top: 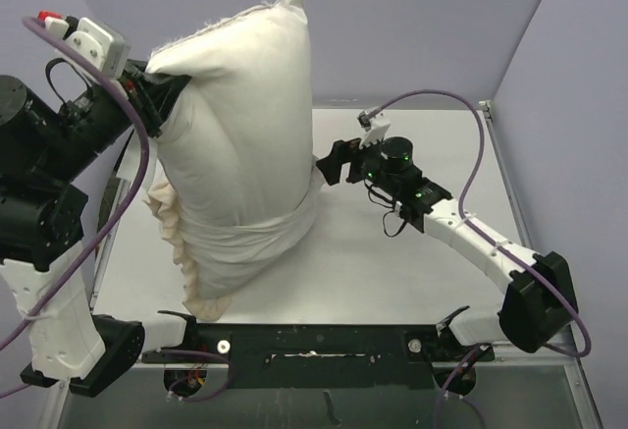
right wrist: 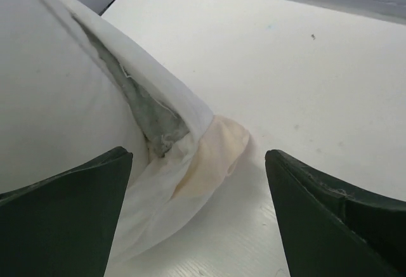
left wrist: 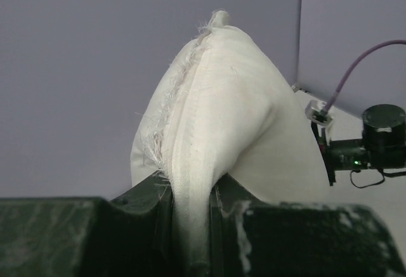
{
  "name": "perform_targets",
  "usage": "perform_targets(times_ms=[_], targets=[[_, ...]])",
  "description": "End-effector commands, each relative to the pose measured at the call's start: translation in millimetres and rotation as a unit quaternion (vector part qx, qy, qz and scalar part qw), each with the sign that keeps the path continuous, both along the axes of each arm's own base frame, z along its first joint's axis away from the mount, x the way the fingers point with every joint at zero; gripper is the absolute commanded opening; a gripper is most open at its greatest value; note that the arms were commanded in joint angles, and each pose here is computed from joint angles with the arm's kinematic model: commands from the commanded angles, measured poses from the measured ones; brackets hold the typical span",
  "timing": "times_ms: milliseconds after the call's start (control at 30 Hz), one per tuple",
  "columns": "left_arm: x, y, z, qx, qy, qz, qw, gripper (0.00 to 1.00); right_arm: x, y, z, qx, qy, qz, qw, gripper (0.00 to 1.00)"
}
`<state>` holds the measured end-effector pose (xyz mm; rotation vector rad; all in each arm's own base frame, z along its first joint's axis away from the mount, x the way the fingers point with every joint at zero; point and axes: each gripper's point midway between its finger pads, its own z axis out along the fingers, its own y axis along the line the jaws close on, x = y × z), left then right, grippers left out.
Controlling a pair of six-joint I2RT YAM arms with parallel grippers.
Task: Remove the pillowcase from the pillow
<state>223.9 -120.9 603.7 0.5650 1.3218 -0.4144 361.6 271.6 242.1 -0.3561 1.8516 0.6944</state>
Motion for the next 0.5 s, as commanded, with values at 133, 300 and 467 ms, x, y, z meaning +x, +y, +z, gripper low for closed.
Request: perform_targets(times_ms=[133, 300, 467], targets=[[-2.2, 31.8, 98.1, -0.01, -0.24, 0.094, 0.966, 0.0, -32.5, -45.6, -57.7, -0.04, 0.017, -0.007, 0.999, 0.9], [23.2, 58.3, 81.7, 0.02, -0.236, 0.183, 0.954, 0.0, -75.4, -14.0, -53.3, -0.058, -0.066, 0.075, 0.993, 0.93], [56.7, 91.2, 64.7, 0.042, -0.218, 0.289, 0.931, 0.0, -139.2, 54.7, -55.0, -0.131, -0.136, 0.176, 0.966, 0.93]])
